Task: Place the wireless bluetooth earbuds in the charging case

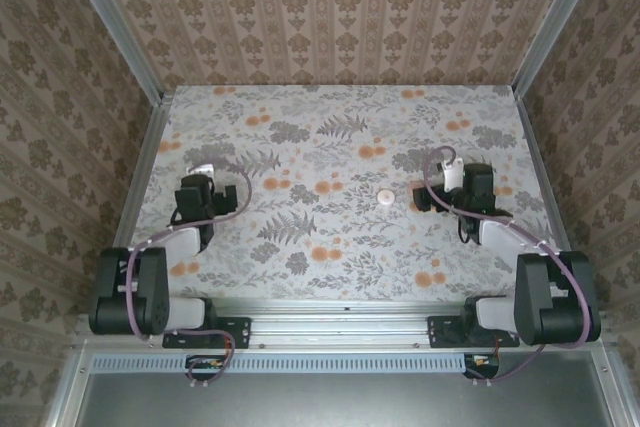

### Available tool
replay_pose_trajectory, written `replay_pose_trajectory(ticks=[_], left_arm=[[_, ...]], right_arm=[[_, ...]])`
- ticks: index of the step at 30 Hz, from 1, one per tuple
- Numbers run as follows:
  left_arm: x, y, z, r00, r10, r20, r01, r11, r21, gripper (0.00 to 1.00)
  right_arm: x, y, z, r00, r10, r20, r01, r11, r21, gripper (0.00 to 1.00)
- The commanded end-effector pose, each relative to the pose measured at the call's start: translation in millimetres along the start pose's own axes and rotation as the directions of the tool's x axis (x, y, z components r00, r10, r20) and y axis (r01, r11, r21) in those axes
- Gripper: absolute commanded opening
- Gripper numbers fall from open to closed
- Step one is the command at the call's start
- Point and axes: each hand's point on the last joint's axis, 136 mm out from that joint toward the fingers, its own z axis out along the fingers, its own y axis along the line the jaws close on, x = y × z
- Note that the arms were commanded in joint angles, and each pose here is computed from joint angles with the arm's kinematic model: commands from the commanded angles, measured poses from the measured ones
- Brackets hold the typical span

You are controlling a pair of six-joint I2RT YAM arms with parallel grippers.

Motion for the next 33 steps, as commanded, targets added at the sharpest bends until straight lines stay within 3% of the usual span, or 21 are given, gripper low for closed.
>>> replay_pose_trajectory(ticks=[1, 3, 5, 8, 9, 11, 33], left_arm=[[-59, -1, -7, 0.949, 0.068, 0.307, -0.049, 0.996, -0.069, 1.00], [-51, 8, 4, 0.933, 0.046, 0.358, -0.007, 0.994, -0.109, 1.00], [-47, 7, 9, 0.960, 0.029, 0.278, -0.002, 0.995, -0.099, 1.00], [-44, 18, 17, 0.969, -0.048, 0.241, 0.061, 0.997, -0.047, 1.00], [-45, 19, 18, 0.965, -0.043, 0.258, 0.059, 0.997, -0.051, 1.00], [-44, 16, 17, 0.967, -0.041, 0.250, 0.053, 0.998, -0.039, 1.00], [-46, 14, 19, 0.969, -0.023, 0.247, 0.035, 0.998, -0.044, 1.00]], right_arm=[[-56, -24, -9, 0.952, 0.046, 0.304, -0.081, 0.991, 0.103, 1.00], [-61, -24, -7, 0.942, 0.060, 0.331, -0.096, 0.991, 0.093, 1.00], [-64, -19, -4, 0.929, 0.063, 0.365, -0.090, 0.994, 0.056, 1.00], [-46, -9, 13, 0.937, 0.028, 0.348, -0.043, 0.998, 0.035, 1.00], [-48, -7, 18, 0.926, 0.024, 0.377, -0.035, 0.999, 0.024, 1.00], [-44, -5, 22, 0.953, 0.020, 0.303, -0.026, 1.000, 0.016, 1.00], [-47, -18, 25, 0.951, 0.057, 0.305, -0.080, 0.995, 0.062, 1.00]])
